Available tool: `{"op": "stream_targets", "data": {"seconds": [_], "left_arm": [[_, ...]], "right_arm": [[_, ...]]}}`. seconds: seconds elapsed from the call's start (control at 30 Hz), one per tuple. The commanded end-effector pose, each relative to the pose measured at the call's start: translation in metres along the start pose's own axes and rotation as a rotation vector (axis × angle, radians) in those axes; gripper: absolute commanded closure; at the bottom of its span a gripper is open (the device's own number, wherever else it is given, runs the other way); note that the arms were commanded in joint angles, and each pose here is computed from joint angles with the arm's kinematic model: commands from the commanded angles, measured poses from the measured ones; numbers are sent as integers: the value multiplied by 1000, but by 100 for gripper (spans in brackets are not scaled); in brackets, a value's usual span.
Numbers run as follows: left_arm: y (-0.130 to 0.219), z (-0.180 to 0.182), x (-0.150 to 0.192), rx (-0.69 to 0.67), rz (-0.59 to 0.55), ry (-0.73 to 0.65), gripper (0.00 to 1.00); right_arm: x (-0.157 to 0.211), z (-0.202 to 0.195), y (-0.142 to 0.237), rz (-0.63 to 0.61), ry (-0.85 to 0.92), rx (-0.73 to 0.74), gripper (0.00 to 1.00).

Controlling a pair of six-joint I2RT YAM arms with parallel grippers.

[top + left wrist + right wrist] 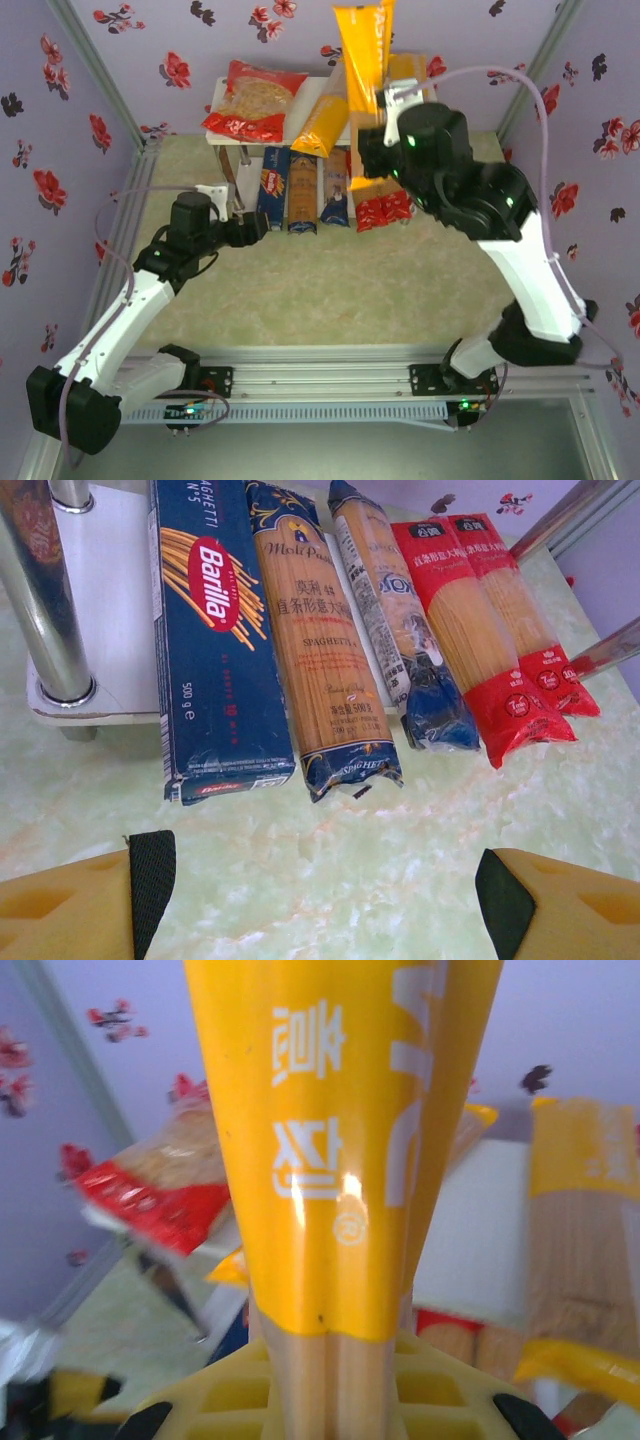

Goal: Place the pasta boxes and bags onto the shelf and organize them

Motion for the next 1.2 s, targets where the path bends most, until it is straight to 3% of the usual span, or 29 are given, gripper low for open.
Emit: {"op": "stream_targets", "data": {"seconds": [0.0,0.27,0.57,1.17], "left_arm": [[10,0,-5,0,3,-32,17],[19,4,-8,-23,22,-43,17],[22,11,-8,-47,31,-34,17],[20,21,-2,-71,57,-23,16]], "right_arm": [[-29,-19,-14,-111,25,139,100],[-35,-40,-83,-81,5,224,100],[-32,-64,-131,-64,-75,273,100],[-4,-62,-182,50,-239,190,100]]}}
Point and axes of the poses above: each hand's point on the last joint's axis, 136 mm out from that joint toward the fingers, its own y axis back along the fingers, its own z axis along the line the jaws close on, x = y × z, the point moved 7 cm from there along y, back along the fingers, and after that the axes turned 9 degrees about -y, right-handed, at the moved point
